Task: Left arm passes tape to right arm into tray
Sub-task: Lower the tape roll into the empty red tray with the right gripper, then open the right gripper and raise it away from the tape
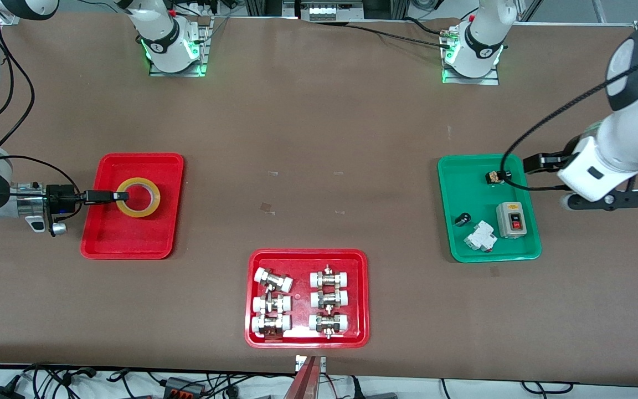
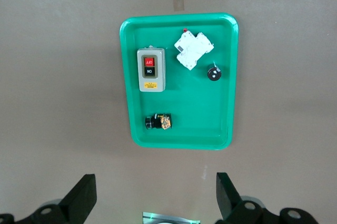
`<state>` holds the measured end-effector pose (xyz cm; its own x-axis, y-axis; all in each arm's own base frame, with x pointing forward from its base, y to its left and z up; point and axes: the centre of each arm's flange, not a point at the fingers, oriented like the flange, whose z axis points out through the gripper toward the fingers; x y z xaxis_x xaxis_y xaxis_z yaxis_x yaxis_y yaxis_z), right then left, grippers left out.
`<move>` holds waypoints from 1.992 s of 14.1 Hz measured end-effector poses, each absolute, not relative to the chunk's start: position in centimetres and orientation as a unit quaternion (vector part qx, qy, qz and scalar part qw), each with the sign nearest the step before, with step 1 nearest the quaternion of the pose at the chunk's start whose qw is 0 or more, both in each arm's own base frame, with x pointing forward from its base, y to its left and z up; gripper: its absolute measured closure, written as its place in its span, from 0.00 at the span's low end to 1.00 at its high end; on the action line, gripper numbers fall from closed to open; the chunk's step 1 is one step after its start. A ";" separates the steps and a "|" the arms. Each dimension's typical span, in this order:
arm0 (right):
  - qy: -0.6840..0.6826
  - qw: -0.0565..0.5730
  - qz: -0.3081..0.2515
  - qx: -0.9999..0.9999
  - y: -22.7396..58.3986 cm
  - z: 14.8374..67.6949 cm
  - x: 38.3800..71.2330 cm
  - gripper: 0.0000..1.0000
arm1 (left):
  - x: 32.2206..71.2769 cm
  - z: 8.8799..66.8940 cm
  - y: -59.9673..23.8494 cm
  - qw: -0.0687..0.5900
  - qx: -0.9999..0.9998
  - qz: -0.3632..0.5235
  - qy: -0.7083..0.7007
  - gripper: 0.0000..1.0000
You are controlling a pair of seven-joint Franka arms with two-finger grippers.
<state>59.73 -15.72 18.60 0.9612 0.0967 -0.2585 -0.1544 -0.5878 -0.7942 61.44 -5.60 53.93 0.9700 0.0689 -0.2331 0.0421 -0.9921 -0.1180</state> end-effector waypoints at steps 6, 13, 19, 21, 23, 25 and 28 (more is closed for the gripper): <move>-0.002 0.425 0.165 -0.890 -16.4 16.4 58.8 0.00 | 58.7 54.3 -4.8 0.043 -0.994 0.093 -0.036 0.00; -0.096 0.298 0.176 -0.933 -14.9 18.9 61.6 0.00 | 58.4 54.7 -6.4 0.035 -0.999 0.040 -0.015 0.00; -0.165 0.175 0.116 -0.964 -11.5 31.4 67.0 0.00 | 58.3 54.2 -4.6 0.025 -0.999 0.041 0.011 0.00; -0.127 0.111 0.106 -0.980 -9.2 36.8 68.1 0.00 | 58.2 54.6 -4.3 0.024 -0.999 0.038 0.014 0.00; -0.073 0.052 0.103 -0.991 -4.4 41.8 68.2 0.00 | 57.8 55.6 -4.5 0.024 -0.999 0.030 0.015 0.00; -0.044 0.025 0.091 -0.995 -0.2 45.9 67.4 0.00 | 57.3 56.4 -4.8 0.017 -0.999 0.029 0.015 0.00; -0.032 0.016 0.058 -0.998 -0.2 50.8 66.6 0.00 | 56.9 56.8 -5.0 0.006 -0.999 0.032 0.016 0.00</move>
